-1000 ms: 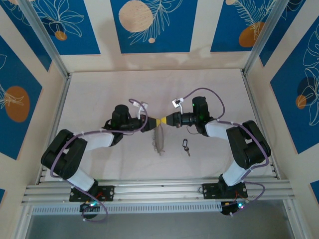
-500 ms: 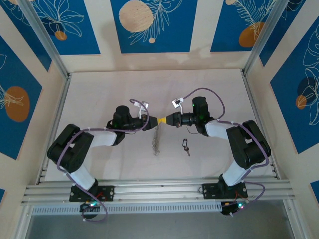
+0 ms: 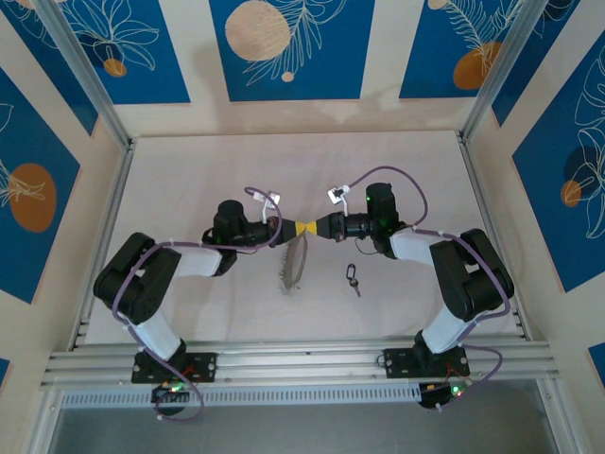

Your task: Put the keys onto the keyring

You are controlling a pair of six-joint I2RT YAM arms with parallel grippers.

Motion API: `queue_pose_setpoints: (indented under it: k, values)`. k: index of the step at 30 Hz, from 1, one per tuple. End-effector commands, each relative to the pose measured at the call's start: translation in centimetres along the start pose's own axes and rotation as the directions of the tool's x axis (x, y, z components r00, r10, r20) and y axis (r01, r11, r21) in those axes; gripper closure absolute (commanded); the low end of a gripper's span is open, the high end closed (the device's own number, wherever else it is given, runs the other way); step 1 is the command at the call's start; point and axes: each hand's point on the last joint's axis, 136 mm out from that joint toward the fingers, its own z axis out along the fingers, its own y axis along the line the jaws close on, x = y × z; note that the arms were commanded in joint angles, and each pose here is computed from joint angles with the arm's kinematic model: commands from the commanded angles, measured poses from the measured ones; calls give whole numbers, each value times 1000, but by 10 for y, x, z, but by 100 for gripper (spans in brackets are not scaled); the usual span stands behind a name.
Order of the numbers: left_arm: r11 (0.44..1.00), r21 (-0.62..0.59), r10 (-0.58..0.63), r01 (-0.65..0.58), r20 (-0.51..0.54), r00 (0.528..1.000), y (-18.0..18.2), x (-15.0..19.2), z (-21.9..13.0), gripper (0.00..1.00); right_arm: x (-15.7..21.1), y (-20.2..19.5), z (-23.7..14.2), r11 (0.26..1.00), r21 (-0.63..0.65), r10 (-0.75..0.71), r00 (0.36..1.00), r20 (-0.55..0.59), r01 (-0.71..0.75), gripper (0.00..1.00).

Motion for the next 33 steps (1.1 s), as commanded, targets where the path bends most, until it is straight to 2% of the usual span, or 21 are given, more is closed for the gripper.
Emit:
queue_pose_setpoints:
  k: [1, 3, 5, 8, 12, 16, 19, 20, 28, 33]
  values:
    - [995, 74, 65, -65, 9, 998, -19, -5, -1, 100, -9, 2, -4, 1000, 5, 14, 1000, 23, -14, 93]
    - [994, 78, 82, -82, 11, 997, -23, -7, -2, 100, -17, 2, -17, 999, 27, 25, 997, 69, -27, 73]
    - [991, 77, 109, -109, 9, 994, -28, -9, -4, 100, -26, 6, -32, 998, 53, 21, 993, 118, -28, 60]
    - [985, 70, 159, -160, 12, 987, -38, -15, -8, 100, -35, 16, -50, 994, 102, 9, 985, 171, -26, 50]
    - [971, 63, 229, -229, 13, 973, -52, -24, -13, 100, -39, 28, -61, 985, 172, -7, 978, 210, -30, 45]
    - [956, 62, 286, -287, 16, 958, -66, -35, -16, 100, -42, 30, -73, 964, 260, -15, 967, 256, -54, 33]
    - [941, 68, 332, -333, 27, 943, -78, -44, -19, 100, -43, 31, -80, 946, 314, -16, 958, 286, -78, 17]
    - [936, 67, 345, -346, 27, 938, -81, -47, -20, 100, -43, 30, -83, 938, 336, -18, 955, 297, -87, 1]
    - [906, 89, 411, -413, 42, 911, -105, -66, -21, 100, -52, 41, -91, 922, 370, -26, 935, 353, -114, 1]
    - [879, 129, 455, -460, 65, 888, -123, -77, -23, 100, -62, 54, -91, 927, 368, -64, 933, 354, -76, 1]
